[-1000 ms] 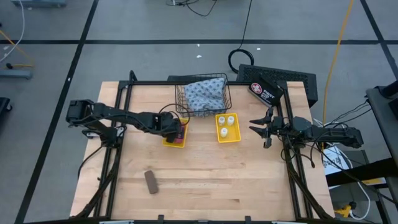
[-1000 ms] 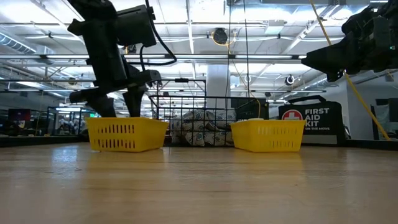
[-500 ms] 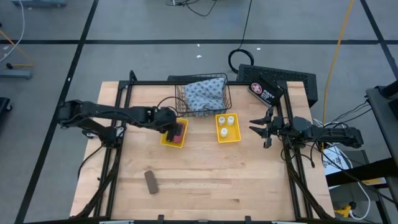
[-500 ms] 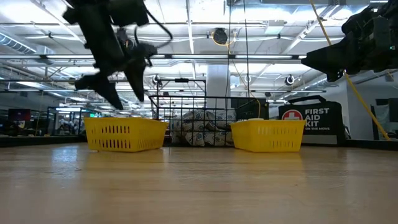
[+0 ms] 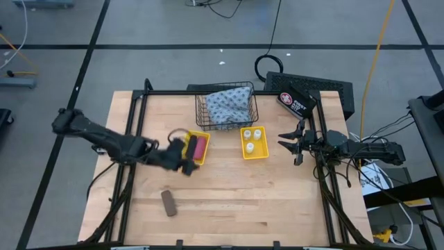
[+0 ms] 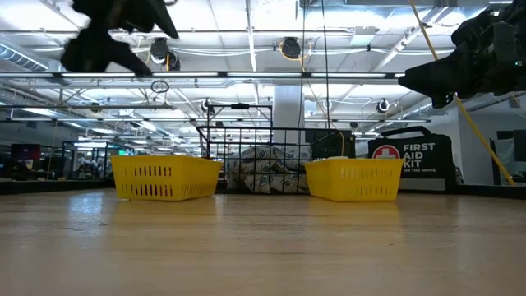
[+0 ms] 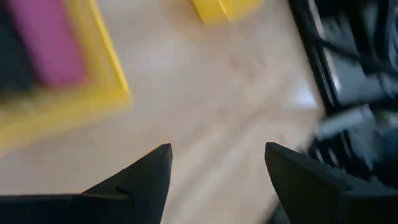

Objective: Pick & Place Medicine items
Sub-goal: Put the brown bandage into the left yellow basket

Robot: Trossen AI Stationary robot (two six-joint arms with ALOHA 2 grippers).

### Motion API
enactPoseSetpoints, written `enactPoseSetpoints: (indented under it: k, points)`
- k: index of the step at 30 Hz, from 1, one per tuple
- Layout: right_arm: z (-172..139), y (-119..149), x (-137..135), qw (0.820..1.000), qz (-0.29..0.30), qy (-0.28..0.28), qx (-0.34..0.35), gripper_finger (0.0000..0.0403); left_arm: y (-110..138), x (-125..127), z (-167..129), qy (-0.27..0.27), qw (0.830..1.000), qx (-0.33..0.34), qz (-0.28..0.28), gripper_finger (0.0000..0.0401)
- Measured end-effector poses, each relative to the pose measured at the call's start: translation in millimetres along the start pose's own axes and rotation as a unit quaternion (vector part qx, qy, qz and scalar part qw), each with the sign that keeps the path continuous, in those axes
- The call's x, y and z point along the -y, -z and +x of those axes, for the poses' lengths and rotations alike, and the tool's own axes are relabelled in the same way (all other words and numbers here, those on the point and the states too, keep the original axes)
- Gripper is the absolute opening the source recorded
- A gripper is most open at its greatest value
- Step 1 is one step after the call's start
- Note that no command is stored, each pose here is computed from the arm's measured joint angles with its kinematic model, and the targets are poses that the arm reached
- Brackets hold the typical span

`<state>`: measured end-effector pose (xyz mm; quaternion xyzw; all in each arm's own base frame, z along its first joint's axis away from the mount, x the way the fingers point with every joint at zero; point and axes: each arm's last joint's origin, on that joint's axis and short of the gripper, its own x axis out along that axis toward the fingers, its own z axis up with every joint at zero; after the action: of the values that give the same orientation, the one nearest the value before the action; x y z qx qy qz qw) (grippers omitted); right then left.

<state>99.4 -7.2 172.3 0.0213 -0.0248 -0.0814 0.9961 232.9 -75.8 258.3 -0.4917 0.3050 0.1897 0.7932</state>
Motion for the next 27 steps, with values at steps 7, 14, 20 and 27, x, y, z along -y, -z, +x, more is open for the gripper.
enactPoseSetpoints:
  k: [7, 14, 20, 27]
  points:
    - [0.0, 0.0, 0.0, 1.000, 0.000, 0.000, 0.000, 0.0114, 64.9, 6.5, 9.8, -0.018, 0.986, -0.119, -0.116, 0.0266]
    - [0.0, 0.0, 0.0, 1.000, 0.000, 0.000, 0.000, 0.0114, 117.3, -1.8, 10.7, -0.068, 0.956, -0.098, -0.267, 0.0266]
    - [0.0, -0.1, 0.0, 1.000, 0.000, 0.000, 0.000, 0.0114, 134.4, -11.7, 13.4, -0.212, 0.916, -0.097, -0.328, 0.0240]
    - [0.0, 0.0, 0.0, 1.000, 0.000, 0.000, 0.000, 0.0114, 135.5, -6.8, 28.2, -0.265, 0.900, -0.088, -0.336, 0.0200]
